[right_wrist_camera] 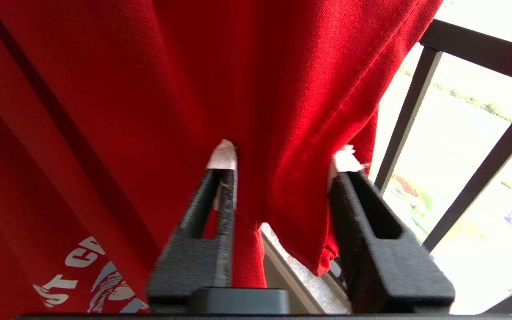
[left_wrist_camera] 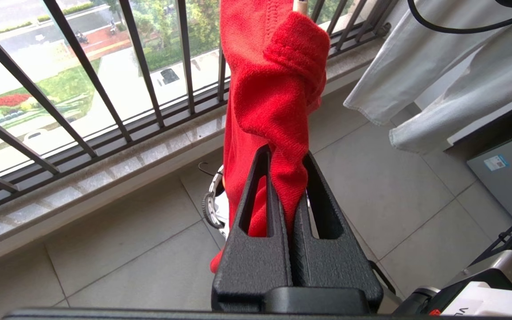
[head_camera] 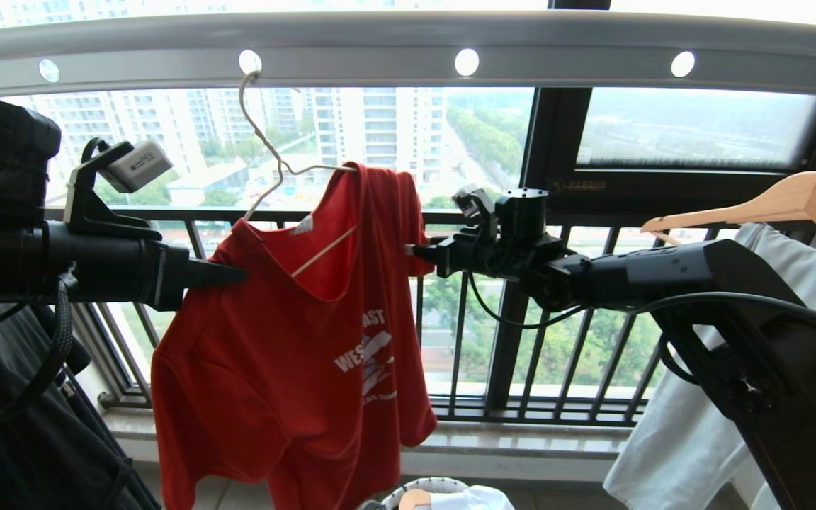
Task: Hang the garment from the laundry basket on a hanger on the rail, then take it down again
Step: Take the clothes off the clothes rack
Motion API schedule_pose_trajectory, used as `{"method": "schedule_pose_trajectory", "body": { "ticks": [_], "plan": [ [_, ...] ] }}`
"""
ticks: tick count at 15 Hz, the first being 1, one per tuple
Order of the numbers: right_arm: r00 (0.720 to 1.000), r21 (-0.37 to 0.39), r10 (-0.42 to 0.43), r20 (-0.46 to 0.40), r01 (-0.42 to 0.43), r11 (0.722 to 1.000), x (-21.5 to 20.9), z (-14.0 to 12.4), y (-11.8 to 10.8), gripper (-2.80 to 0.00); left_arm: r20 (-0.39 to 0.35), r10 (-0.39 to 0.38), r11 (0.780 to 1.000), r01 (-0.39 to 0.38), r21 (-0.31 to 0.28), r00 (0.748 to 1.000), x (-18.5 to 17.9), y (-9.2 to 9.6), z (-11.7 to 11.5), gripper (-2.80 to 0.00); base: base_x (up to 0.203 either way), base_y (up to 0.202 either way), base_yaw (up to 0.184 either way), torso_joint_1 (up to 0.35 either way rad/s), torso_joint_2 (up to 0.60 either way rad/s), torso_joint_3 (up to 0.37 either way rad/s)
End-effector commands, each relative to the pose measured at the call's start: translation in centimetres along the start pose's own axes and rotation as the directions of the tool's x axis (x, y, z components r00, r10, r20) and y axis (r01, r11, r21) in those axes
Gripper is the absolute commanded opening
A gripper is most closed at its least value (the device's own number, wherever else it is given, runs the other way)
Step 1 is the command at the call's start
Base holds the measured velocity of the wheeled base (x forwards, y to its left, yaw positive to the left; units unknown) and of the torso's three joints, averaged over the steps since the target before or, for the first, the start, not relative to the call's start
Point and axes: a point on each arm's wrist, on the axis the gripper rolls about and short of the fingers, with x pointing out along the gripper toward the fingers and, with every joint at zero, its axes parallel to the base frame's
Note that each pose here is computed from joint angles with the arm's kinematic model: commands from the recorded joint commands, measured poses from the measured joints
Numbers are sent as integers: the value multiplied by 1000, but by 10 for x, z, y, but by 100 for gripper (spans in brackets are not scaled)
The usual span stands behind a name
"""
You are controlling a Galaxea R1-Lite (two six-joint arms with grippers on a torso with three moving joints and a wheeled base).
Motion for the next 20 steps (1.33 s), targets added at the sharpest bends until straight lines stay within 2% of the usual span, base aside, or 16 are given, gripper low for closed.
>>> {"method": "schedule_pose_trajectory", "body": {
  "ticks": [1,5,8,10,13,15,17,20],
  "plan": [
    [1000,0,5,2,-5,1000,1,-1,0,-280,-1,-3,1000,3,0,1000,0,0,0,-280,0,0,0,0,0,0],
    [1000,28,-21,-5,21,999,-4,-3,-6,-280,-4,-4,1000,4,-2,1000,2,1,0,-280,0,0,0,0,0,0],
    [997,34,-82,-15,82,996,-5,-8,-12,-280,-3,-4,1000,4,-1,1000,1,1,0,-280,0,0,0,0,0,0],
    [988,37,-154,-21,154,987,-7,-12,-20,-280,-4,-4,1000,4,-2,1000,2,1,0,-280,0,0,0,0,0,0],
    [978,51,-203,-37,205,977,-19,-14,-34,-280,-3,-4,1000,4,-2,1000,1,1,0,-280,0,0,0,0,0,0],
    [962,48,-265,-59,268,962,-21,-17,-37,-280,-3,-4,1000,4,-2,1000,1,1,0,-280,0,0,0,0,0,0],
    [952,37,-284,-114,290,956,-21,-24,-37,-280,0,-3,1000,3,-2,1000,1,0,0,-280,0,0,0,0,0,0],
    [933,27,-335,-130,341,940,-21,-28,-40,-280,5,-3,1000,3,0,1000,-1,-1,1,-280,0,0,0,0,0,0]
  ]
}}
